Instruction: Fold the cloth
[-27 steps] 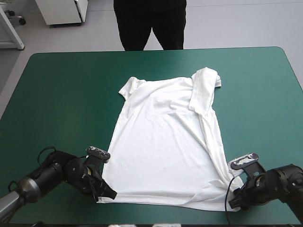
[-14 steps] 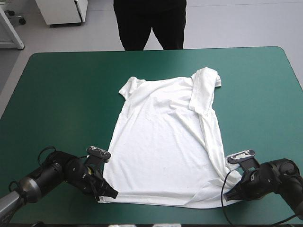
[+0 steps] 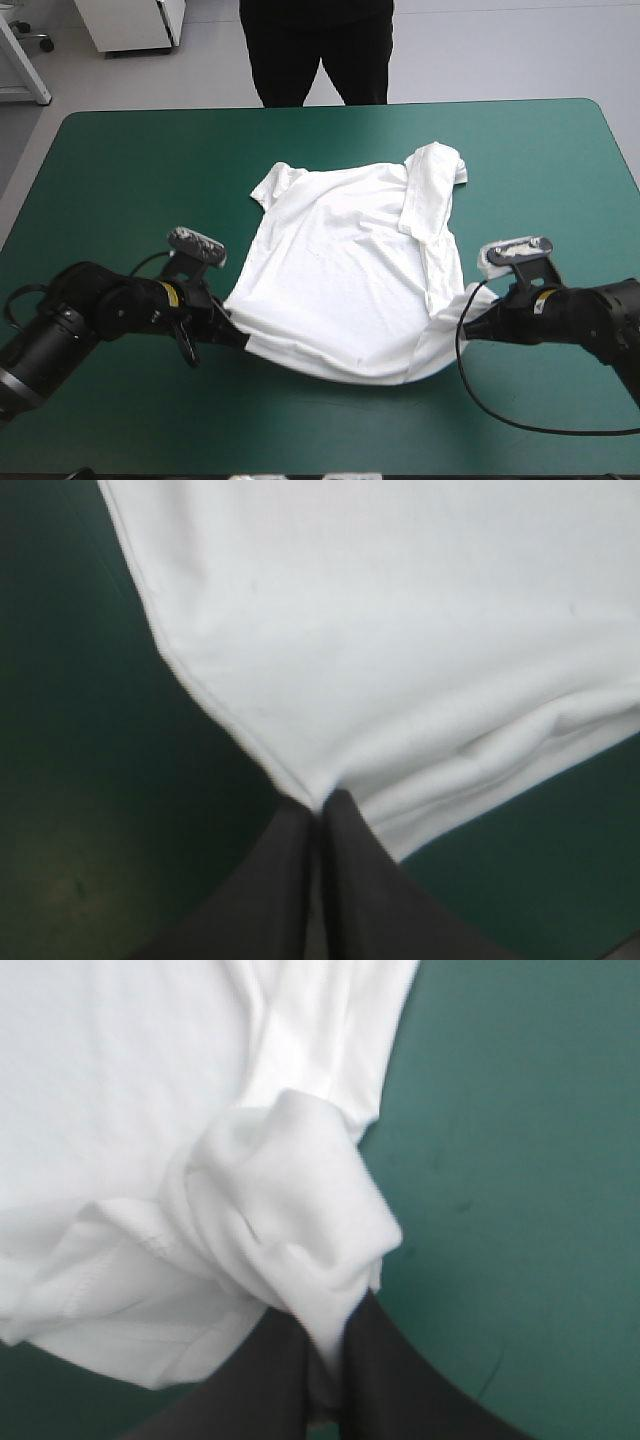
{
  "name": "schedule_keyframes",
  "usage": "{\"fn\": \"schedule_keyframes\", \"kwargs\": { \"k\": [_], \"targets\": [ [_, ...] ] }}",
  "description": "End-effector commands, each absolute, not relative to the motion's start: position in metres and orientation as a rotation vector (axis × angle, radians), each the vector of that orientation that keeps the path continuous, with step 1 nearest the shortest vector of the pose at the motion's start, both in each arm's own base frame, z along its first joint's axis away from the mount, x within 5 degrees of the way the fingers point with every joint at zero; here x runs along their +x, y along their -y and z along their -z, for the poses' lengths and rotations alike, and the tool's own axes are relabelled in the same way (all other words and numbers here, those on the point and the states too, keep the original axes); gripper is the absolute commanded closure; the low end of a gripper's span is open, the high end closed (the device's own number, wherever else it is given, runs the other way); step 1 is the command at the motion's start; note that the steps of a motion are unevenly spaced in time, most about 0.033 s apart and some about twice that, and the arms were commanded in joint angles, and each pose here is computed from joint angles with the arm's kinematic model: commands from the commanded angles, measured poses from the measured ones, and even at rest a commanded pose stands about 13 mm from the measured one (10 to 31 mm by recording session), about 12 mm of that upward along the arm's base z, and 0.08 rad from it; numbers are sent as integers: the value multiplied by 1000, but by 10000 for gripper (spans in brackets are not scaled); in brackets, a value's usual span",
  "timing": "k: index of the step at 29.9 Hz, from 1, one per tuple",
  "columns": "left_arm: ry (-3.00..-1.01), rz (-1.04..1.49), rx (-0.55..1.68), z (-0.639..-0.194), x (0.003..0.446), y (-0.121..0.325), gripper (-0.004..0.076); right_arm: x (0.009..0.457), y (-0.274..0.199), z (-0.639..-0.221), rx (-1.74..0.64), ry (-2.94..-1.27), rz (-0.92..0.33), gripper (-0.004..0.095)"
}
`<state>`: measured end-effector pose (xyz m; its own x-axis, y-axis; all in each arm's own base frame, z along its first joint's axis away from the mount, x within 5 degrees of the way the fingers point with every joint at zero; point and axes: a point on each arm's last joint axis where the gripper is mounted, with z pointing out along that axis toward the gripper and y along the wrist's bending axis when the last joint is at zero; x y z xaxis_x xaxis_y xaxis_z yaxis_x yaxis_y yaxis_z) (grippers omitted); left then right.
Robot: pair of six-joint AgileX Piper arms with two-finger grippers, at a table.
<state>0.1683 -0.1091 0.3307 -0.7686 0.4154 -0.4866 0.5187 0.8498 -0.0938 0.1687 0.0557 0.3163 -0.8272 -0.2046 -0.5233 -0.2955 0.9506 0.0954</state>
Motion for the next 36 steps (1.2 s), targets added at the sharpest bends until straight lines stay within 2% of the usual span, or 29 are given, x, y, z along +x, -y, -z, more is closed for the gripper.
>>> {"fn": "schedule_keyframes", "kwargs": {
  "k": [1,8,16,22,28,31,36],
  "targets": [
    [-2345,295,640,-403,168,104,733,174,-60,-371,-333,-2367,-292,925],
    [-1909,219,554,-526,162,88,733,166,-56,-484,-281,-1905,-311,925],
    [-1475,224,496,-612,143,78,733,143,-46,-586,-226,-1469,-308,925],
    [-1156,209,427,-659,118,64,733,129,-38,-646,-199,-1242,-228,925],
    [-850,208,329,-696,81,44,733,95,-24,-696,-149,-979,-166,925],
    [-734,213,283,-710,60,32,733,76,-18,-710,-130,-881,-164,925],
    [-666,215,260,-719,37,19,733,49,-11,-719,-115,-783,-173,925]
  ]
}}
